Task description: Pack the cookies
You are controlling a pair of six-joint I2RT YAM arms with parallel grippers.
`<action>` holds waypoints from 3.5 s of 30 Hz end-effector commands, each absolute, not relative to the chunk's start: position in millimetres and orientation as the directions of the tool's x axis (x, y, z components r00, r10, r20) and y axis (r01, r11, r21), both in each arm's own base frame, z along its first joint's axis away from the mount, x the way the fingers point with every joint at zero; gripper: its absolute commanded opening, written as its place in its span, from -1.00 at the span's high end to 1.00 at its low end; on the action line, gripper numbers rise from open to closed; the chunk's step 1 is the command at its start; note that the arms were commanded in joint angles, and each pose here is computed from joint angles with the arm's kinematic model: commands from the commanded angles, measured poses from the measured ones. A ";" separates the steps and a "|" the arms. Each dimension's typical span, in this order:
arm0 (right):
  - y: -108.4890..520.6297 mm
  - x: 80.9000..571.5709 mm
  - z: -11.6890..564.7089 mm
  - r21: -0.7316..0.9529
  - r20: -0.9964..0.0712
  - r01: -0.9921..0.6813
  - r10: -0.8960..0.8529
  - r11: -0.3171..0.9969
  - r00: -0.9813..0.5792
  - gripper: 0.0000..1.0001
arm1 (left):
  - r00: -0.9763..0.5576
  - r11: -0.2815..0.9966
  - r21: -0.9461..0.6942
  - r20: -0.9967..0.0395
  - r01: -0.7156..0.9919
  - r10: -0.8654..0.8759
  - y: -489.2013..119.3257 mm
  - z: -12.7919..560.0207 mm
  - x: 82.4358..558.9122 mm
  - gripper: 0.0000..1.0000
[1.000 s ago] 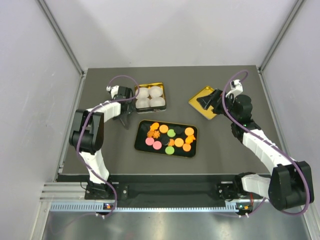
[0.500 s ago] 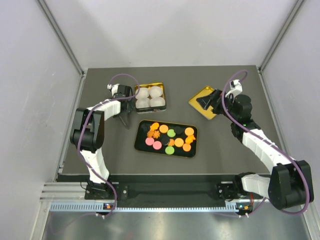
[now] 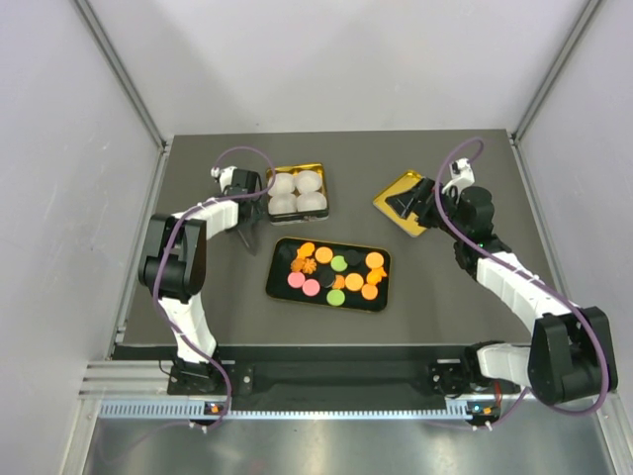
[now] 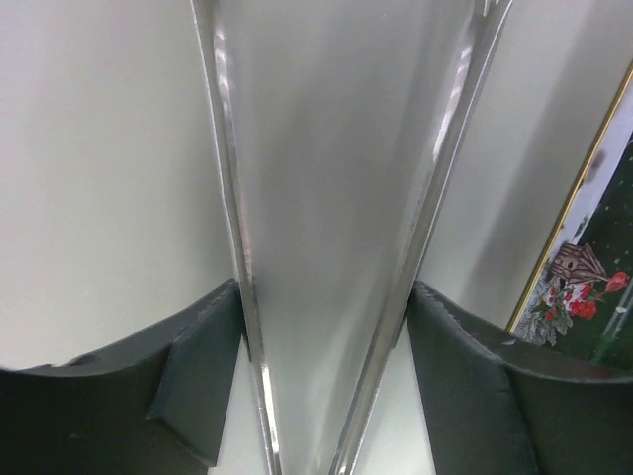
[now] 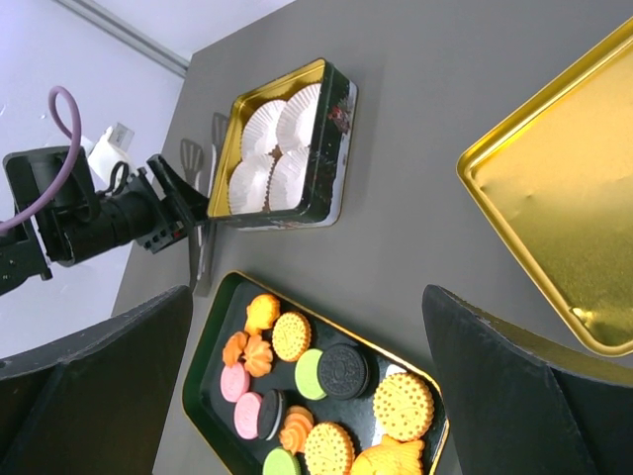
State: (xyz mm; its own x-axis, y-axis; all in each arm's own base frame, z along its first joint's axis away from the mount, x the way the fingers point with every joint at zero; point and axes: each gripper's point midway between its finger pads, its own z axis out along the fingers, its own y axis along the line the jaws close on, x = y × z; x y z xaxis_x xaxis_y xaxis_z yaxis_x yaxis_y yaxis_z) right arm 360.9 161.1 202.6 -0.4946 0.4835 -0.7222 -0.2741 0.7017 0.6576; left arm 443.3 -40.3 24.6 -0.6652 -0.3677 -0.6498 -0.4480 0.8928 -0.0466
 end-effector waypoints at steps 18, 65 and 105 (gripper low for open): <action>167.2 369.4 230.2 0.651 -0.748 -0.349 0.492 0.674 -0.446 -0.99 | -0.621 0.914 -0.131 -0.696 -0.384 -0.360 -43.5 132.5 399.0 0.21; 178.9 373.7 223.4 0.649 -0.743 -0.353 0.462 0.674 -0.484 -0.99 | -0.781 0.941 -0.107 -0.592 0.320 0.198 -209.6 189.5 216.1 0.14; 181.6 371.9 222.6 0.651 -0.741 -0.358 0.457 0.669 -0.493 -0.99 | -0.826 0.974 0.001 -0.529 0.226 0.192 -177.7 154.4 200.2 -0.13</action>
State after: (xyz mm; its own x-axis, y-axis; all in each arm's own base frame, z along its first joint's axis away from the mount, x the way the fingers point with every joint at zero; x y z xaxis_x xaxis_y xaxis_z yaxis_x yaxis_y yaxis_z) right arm 366.3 172.8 197.0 -0.5393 0.4646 -0.7023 -0.2841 0.6847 0.6712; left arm 197.5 -182.2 149.9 -0.8365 0.2163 -0.5035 0.2535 0.9673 -0.0056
